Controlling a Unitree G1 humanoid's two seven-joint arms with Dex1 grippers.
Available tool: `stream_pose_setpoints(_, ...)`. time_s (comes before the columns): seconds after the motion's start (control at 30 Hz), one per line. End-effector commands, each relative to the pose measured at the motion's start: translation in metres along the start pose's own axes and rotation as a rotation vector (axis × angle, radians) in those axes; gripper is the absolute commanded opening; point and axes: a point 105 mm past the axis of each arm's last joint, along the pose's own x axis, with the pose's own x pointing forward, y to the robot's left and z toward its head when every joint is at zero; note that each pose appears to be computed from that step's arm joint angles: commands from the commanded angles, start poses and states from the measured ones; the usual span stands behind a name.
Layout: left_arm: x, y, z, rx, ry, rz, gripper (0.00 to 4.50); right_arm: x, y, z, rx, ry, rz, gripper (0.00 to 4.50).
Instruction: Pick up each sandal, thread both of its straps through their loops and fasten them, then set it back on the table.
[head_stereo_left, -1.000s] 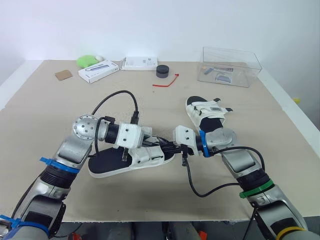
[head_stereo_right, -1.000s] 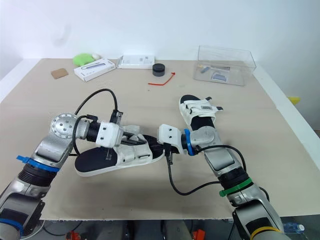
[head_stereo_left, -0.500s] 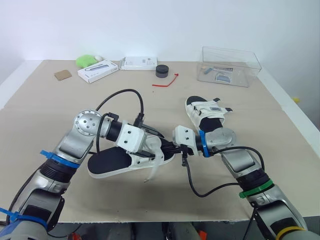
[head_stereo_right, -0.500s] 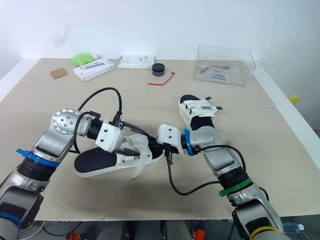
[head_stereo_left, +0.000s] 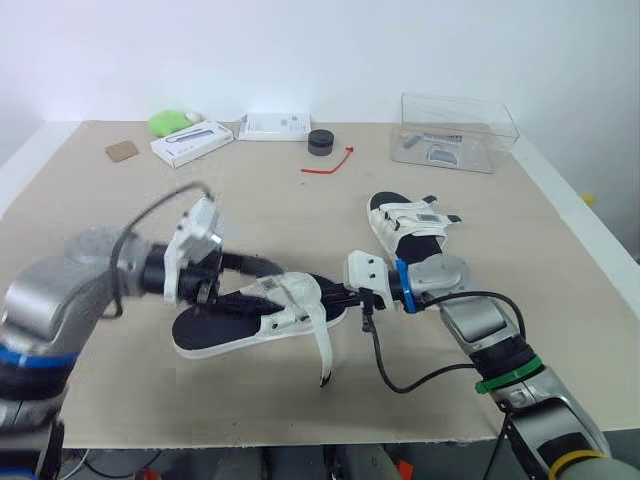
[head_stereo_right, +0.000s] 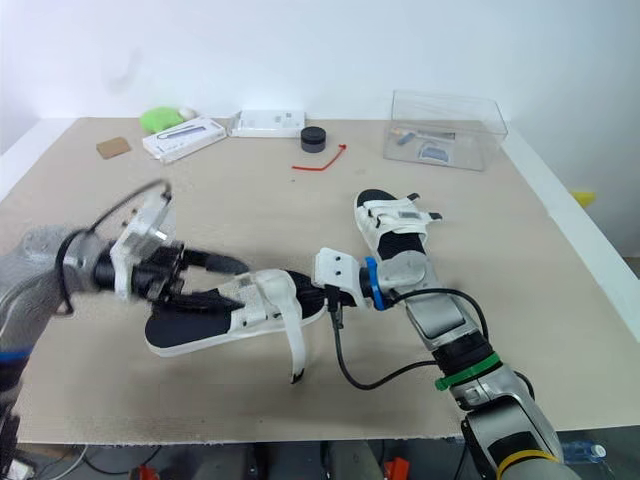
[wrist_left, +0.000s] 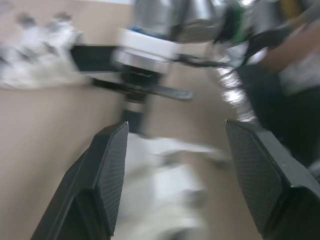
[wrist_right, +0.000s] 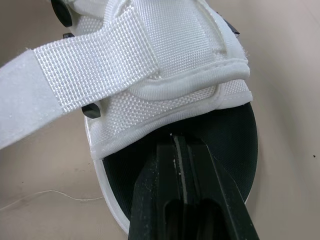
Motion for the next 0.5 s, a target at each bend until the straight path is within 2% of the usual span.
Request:
stream_pose_setpoints(0.03, 0.008, -0.019, 0.001, -0.067, -0.046, 0.001, 3.14, -0.001, -0.002, -0.003, 0.004, 0.015, -0.004, 0.0)
stream_pose_setpoints(0.07, 0.011, -0.022, -0.003, -0.087, -0.045, 0.014, 3.14, -0.001, -0.002, -0.003, 0.004, 0.015, -0.004, 0.0)
stream_pose_setpoints(0.17, 0.017, -0.026, -0.015, -0.146, -0.043, 0.043, 4.0, 0.001, -0.002, -0.002, 0.003, 0.013, 0.001, 0.0)
stream_pose_setpoints(0.2, 0.018, -0.024, -0.019, -0.168, -0.037, 0.063, 4.44, 0.001, -0.002, -0.002, 0.003, 0.013, 0.002, 0.0)
stream_pose_setpoints(0.37, 0.024, -0.017, -0.032, -0.307, -0.033, 0.085, 4.44, 0.002, -0.002, -0.002, 0.004, 0.012, 0.005, 0.0)
stream_pose_setpoints(0.5, 0.027, -0.03, -0.039, -0.406, 0.027, -0.013, 4.44, 0.002, 0.0, -0.002, 0.004, 0.012, 0.009, 0.0)
